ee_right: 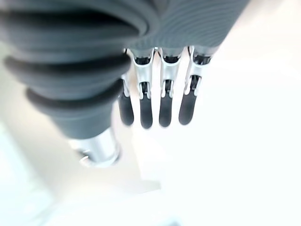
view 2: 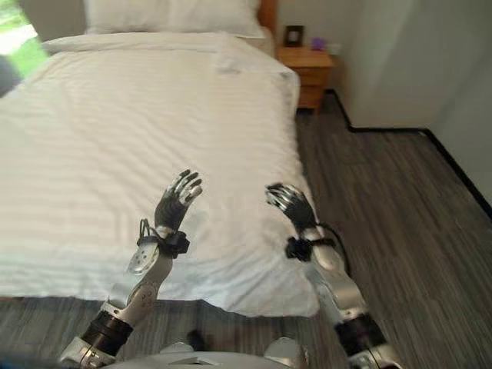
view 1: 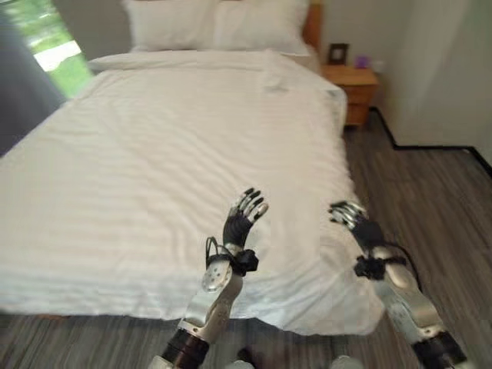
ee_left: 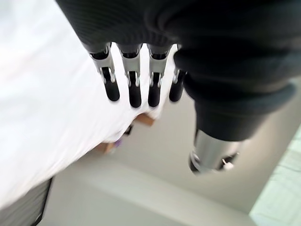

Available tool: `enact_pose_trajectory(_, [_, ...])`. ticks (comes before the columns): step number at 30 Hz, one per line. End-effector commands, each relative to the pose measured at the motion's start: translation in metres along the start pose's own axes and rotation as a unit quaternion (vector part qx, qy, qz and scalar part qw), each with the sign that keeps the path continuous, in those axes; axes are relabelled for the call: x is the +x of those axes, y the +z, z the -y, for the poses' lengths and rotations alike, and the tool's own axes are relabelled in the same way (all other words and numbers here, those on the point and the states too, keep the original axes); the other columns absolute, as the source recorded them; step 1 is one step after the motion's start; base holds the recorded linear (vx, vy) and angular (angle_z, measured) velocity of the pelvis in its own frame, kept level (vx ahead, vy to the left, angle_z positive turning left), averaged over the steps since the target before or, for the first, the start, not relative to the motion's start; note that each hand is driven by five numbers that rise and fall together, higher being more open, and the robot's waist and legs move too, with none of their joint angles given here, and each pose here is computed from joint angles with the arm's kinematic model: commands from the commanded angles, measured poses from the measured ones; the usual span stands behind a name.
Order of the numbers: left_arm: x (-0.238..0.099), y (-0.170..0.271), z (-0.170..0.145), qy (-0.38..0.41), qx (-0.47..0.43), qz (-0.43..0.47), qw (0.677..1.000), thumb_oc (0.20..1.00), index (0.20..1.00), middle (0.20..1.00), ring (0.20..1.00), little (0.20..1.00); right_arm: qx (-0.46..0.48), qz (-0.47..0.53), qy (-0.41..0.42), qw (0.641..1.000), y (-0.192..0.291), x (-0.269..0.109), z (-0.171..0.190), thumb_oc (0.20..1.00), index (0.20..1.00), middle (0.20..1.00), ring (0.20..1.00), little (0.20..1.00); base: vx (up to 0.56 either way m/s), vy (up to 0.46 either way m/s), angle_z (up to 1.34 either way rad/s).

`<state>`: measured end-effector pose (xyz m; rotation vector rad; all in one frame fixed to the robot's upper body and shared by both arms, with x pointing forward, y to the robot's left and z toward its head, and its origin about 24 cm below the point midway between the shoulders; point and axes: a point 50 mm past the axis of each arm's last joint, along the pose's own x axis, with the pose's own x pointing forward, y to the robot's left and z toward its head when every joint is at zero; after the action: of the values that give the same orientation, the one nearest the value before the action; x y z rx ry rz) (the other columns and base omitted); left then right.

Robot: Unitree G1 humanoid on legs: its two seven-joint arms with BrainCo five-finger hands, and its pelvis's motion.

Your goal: Making the bed.

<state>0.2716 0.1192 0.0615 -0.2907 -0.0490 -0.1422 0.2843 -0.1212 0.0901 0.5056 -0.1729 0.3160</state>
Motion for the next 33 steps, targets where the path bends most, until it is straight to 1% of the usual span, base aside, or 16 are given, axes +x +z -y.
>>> enact_pose_trajectory(1, [0.014,-0.001,0.049,-0.116,-0.204,-0.022,0.972,0.2,0.2,0.2,0.2,0.2,0.2,0.128,0.025,0.971,0.031,0.007,-0.003,0.2,0.2,0.2,0.2,0.2,0.18,0.117,0.94])
enact_pose_trajectory(2, [0.013,-0.012,0.065,-0.14,-0.289,-0.055,0.945,0.2,0.2,0.2,0.2,0.2,0.241,0.138,0.028,0.96,0.027,0.009,-0.008,0.2,0.2,0.2,0.2,0.2,0.18,0.109,1.28])
enact_pose_trajectory(4, [0.013,-0.021,0.1,-0.168,-0.411,-0.092,0.891,0.2,0.2,0.2,0.2,0.2,0.3,0.157,0.022,0.941,0.022,0.013,-0.016,0.2,0.2,0.2,0.2,0.2,0.18,0.078,1.86])
enact_pose_trajectory(5, [0.018,-0.022,0.126,-0.174,-0.455,-0.106,0.867,0.2,0.2,0.2,0.2,0.2,0.346,0.153,-0.018,0.925,0.006,0.016,-0.018,0.2,0.2,0.2,0.2,0.2,0.09,0.008,1.47])
enact_pose_trajectory(8, [0.019,-0.014,0.149,-0.198,-0.468,-0.105,0.855,0.2,0.2,0.2,0.2,0.2,0.369,0.132,-0.054,0.918,-0.012,0.012,-0.013,0.2,0.2,0.2,0.2,0.2,-0.02,0.0,0.39])
enact_pose_trajectory(9, [0.018,-0.012,0.156,-0.213,-0.461,-0.1,0.855,0.2,0.2,0.2,0.2,0.2,0.37,0.111,-0.072,0.919,-0.026,0.007,-0.01,0.2,0.2,0.2,0.2,0.2,-0.01,0.03,-0.11])
enact_pose_trajectory(14, [0.02,-0.001,0.162,-0.234,-0.444,-0.07,0.862,0.2,0.2,0.2,0.2,0.2,0.356,0.091,-0.073,0.927,-0.034,-0.001,-0.01,0.2,0.2,0.2,0.2,0.2,-0.07,0.044,-0.35])
enact_pose_trajectory(20, [0.022,0.002,0.157,-0.218,-0.438,-0.052,0.87,0.2,0.2,0.2,0.2,0.2,0.336,0.084,-0.09,0.934,-0.036,-0.015,-0.003,0.2,0.2,0.2,0.2,0.2,-0.02,0.024,-0.44])
enact_pose_trajectory(24, [0.022,0.001,0.159,-0.214,-0.437,-0.052,0.872,0.2,0.2,0.2,0.2,0.2,0.332,0.072,-0.102,0.935,-0.041,-0.014,-0.002,0.2,0.2,0.2,0.2,0.2,-0.08,0.021,-0.11])
enact_pose_trajectory(26, [0.03,0.003,0.164,-0.212,-0.423,-0.046,0.88,0.2,0.2,0.2,0.2,0.2,0.321,0.033,-0.108,0.94,-0.054,-0.004,-0.007,0.2,0.2,0.2,0.2,0.2,-0.12,0.008,-0.15])
enact_pose_trajectory(28, [0.034,0.006,0.166,-0.21,-0.417,-0.04,0.884,0.2,0.2,0.2,0.2,0.2,0.313,0.015,-0.113,0.943,-0.061,-0.001,-0.006,0.2,0.2,0.2,0.2,0.2,-0.08,-0.007,-0.23])
enact_pose_trajectory(30, [0.041,0.009,0.165,-0.197,-0.407,-0.027,0.892,0.2,0.2,0.2,0.2,0.2,0.292,-0.031,-0.136,0.946,-0.077,0.001,-0.001,0.2,0.2,0.2,0.2,0.2,-0.07,-0.026,-0.11])
enact_pose_trajectory(31, [0.044,0.01,0.163,-0.189,-0.403,-0.021,0.895,0.2,0.2,0.2,0.2,0.2,0.284,-0.043,-0.147,0.946,-0.082,0.002,0.002,0.2,0.2,0.2,0.2,0.2,-0.08,-0.089,-0.04])
enact_pose_trajectory(32, [0.053,0.011,0.156,-0.169,-0.394,-0.011,0.903,0.2,0.2,0.2,0.2,0.2,0.273,-0.062,-0.179,0.943,-0.09,0.002,0.014,0.2,0.2,0.2,0.2,0.2,-0.06,-0.101,-0.02])
enact_pose_trajectory(33, [0.058,0.01,0.149,-0.152,-0.392,-0.008,0.907,0.2,0.2,0.2,0.2,0.2,0.274,-0.066,-0.194,0.94,-0.093,0.001,0.019,0.2,0.2,0.2,0.2,0.2,-0.04,-0.092,0.06])
